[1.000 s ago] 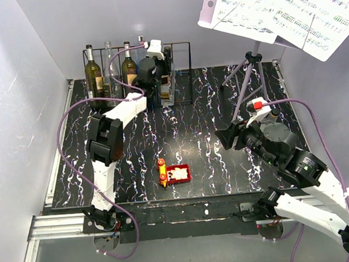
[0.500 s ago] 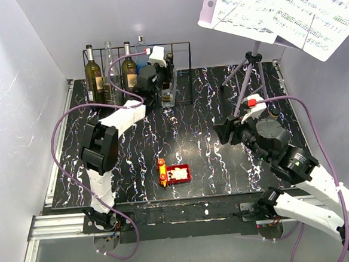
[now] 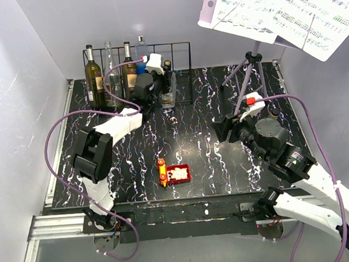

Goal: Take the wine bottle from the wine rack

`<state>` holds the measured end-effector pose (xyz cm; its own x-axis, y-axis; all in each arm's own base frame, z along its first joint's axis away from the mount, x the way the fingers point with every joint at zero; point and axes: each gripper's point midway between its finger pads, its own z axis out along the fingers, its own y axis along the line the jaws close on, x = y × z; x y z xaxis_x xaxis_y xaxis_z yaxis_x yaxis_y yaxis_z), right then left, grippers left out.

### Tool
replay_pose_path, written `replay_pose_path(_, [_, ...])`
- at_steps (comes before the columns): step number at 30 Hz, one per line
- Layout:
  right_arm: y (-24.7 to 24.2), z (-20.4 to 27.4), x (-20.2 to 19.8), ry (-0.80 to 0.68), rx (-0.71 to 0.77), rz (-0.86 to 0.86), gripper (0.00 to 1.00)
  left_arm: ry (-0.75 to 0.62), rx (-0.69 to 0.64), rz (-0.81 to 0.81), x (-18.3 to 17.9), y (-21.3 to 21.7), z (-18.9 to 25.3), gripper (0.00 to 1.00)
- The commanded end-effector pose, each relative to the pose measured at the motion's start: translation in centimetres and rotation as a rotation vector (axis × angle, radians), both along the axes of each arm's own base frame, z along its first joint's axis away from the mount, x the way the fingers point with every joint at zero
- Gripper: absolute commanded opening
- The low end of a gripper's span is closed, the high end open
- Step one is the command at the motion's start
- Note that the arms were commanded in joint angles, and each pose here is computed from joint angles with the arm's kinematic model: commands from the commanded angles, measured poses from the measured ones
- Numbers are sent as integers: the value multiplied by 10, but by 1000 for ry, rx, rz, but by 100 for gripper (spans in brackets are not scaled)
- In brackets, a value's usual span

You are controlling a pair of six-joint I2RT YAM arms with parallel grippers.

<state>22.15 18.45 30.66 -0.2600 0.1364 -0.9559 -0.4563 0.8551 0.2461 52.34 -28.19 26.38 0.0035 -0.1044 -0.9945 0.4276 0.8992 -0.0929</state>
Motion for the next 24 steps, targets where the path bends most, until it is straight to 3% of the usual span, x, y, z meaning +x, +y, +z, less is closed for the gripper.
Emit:
replay_pose_path(1, [1,23,5,-79,37,-8,69,-71,-140,-103,-37,-21,64,0])
replay_pose_path(17, [1,21,6,-90,36,-10,69,-38,-130,-132,-78,-19,58,0])
replay_pose_path(24, [1,26,11,-106,43,-29,69,20,-125,-267,-117,-37,49,0])
